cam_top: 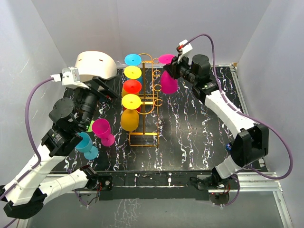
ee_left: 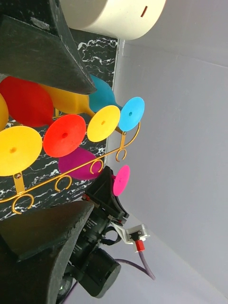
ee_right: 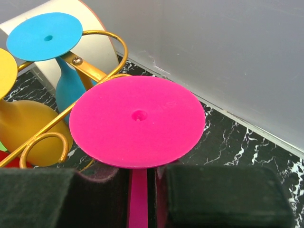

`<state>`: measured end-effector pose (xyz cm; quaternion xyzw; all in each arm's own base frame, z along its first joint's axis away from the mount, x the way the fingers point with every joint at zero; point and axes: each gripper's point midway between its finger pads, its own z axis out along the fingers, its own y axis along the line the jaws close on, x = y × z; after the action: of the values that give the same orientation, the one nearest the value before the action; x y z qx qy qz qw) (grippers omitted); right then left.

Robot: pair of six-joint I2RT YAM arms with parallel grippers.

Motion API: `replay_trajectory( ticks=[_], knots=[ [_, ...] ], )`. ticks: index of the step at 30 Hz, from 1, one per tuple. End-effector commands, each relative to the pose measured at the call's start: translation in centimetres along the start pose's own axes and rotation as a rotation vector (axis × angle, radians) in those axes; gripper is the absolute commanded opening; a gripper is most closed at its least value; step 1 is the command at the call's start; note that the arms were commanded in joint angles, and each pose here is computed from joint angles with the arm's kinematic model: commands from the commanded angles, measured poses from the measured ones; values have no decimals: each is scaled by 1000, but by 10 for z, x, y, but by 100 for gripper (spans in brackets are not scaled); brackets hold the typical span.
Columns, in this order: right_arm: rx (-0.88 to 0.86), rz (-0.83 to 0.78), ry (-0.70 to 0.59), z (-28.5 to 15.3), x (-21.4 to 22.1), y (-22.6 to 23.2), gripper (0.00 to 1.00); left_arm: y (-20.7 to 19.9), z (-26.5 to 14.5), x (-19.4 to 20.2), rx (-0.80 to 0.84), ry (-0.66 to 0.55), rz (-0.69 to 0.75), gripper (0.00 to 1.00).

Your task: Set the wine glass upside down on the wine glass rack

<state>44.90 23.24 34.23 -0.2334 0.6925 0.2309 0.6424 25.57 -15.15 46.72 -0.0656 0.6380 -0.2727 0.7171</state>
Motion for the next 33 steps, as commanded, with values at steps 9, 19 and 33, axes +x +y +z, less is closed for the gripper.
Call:
replay_trajectory(
  ticks=[9,19,33],
  knots=[
    [-113,-63,-142,21,-30,10,0,-1,-6,-27,-23,-61,-82,94],
    [-123,-43,-169,27,-33,7,0,-15,8,-16,23,-12,-32,95],
    [-182,-51,-173,39,-32,13,0,-8,1,-21,0,-24,-24,96]
  ],
)
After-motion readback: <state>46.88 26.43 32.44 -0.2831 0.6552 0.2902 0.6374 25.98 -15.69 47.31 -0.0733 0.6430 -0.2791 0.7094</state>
